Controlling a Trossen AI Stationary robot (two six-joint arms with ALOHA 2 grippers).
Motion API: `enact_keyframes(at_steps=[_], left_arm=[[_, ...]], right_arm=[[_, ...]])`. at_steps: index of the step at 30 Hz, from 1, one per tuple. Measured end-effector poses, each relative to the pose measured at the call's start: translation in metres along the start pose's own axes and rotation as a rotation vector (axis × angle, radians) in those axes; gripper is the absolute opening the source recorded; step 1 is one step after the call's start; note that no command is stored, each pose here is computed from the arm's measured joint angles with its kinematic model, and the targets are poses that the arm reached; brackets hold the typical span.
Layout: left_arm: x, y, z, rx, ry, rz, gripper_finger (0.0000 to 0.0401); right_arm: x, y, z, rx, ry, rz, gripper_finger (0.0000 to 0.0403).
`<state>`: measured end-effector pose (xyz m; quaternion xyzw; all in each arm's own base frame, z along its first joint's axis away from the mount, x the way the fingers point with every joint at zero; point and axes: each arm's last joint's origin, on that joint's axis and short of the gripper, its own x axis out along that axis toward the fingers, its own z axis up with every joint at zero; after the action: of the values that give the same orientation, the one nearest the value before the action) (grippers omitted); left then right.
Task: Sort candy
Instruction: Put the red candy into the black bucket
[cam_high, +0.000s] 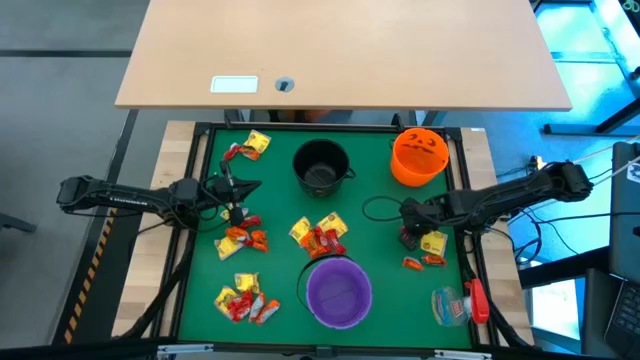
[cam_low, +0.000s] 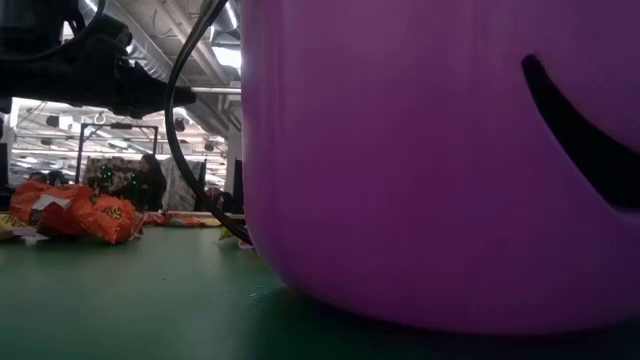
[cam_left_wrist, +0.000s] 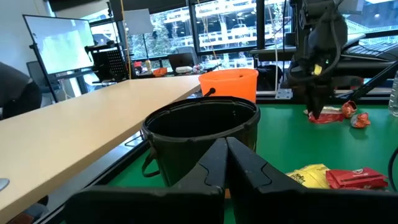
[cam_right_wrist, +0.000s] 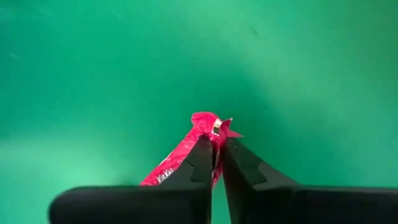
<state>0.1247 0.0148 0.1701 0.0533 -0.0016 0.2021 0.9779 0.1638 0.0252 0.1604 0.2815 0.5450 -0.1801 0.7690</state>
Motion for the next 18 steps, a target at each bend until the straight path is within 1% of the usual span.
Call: enact_keyframes(at_steps=[5, 9, 13, 16, 18], left_arm=[[0.000, 0.000, 0.000, 0.000, 0.000, 0.000, 0.0000], [0.000, 0.000, 0.000, -0.001, 0.000, 0.000, 0.0000], [0.000, 0.000, 0.000, 0.000, -0.001, 0.000, 0.0000], [0.000, 0.000, 0.000, 0.000, -0.001, 0.000, 0.0000], [0.000, 0.000, 0.000, 0.000, -0.001, 0.001, 0.0000]], right_arm=[[-0.023, 0.017, 0.018, -0.047, -0.094, 0.031, 0.0012], [-0.046, 0.031, 0.034, -0.102, -0.204, 0.034, 0.0005], [-0.074, 0.043, 0.052, -0.173, -0.362, 0.006, 0.0011], [-0.095, 0.049, 0.069, -0.200, -0.520, -0.030, 0.0010], [-0.108, 0.051, 0.084, -0.210, -0.637, -0.026, 0.0008]])
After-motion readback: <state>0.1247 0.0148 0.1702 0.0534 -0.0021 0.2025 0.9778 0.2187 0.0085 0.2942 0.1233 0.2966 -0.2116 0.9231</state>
